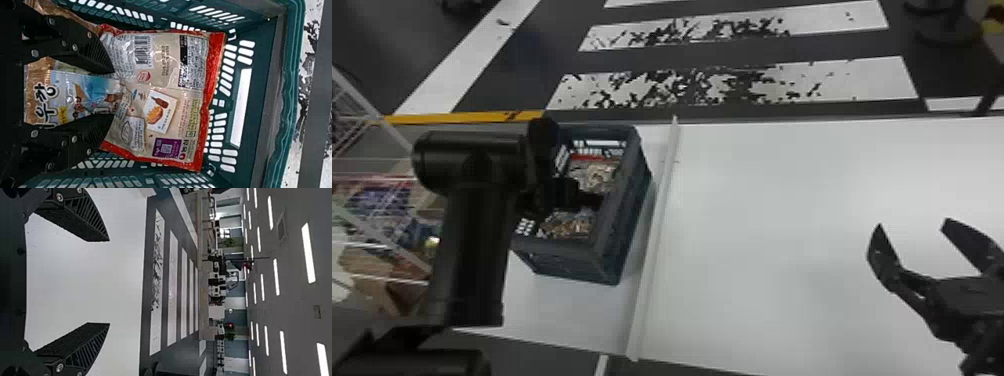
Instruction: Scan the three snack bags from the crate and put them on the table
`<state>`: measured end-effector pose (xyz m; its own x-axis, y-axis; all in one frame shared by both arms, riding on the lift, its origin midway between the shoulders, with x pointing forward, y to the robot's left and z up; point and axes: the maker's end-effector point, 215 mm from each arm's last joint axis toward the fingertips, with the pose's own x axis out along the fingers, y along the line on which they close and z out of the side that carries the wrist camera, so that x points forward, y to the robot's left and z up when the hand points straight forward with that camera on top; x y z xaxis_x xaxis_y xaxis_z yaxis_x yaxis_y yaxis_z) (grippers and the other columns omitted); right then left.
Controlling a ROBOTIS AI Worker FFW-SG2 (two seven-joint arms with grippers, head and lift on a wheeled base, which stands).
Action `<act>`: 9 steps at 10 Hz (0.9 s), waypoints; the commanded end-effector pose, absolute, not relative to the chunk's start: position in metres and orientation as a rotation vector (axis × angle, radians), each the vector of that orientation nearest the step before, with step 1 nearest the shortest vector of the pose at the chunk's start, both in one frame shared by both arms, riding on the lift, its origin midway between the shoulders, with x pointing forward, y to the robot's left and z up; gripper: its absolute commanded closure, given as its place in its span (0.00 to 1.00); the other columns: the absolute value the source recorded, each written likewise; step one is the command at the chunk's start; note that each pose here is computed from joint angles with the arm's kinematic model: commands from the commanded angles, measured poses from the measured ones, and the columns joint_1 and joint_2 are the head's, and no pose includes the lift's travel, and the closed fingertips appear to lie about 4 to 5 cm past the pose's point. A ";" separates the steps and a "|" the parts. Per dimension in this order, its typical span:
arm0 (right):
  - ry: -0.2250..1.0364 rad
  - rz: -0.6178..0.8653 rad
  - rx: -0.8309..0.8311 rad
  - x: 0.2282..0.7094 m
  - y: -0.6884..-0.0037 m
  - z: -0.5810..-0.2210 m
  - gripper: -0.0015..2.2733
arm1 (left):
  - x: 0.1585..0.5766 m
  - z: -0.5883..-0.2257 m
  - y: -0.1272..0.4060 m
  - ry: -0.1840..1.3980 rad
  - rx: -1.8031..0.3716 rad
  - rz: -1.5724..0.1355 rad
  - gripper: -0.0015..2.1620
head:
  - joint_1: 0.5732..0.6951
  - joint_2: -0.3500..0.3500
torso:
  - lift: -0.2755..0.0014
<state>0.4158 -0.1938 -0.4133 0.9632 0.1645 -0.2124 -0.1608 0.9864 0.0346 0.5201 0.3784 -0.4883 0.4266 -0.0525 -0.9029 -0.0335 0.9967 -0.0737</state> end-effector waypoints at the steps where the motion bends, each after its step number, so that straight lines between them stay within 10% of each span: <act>1: 0.206 0.158 0.009 0.414 -0.199 -0.411 0.06 | 0.521 -0.492 0.371 1.112 -0.090 -0.026 0.95 | 1.00 0.81 | 0.66; 9: 0.186 0.168 0.022 0.399 -0.194 -0.397 0.06 | 0.475 -0.449 0.387 1.000 -0.020 0.072 0.95 | 1.00 0.84 | 0.66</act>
<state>0.4005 -0.1938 -0.3979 0.9685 0.1685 -0.1835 -0.1642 0.9857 0.0382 0.4761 0.3871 -0.4520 0.5300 0.0549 -0.8462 -0.0677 0.9975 0.0223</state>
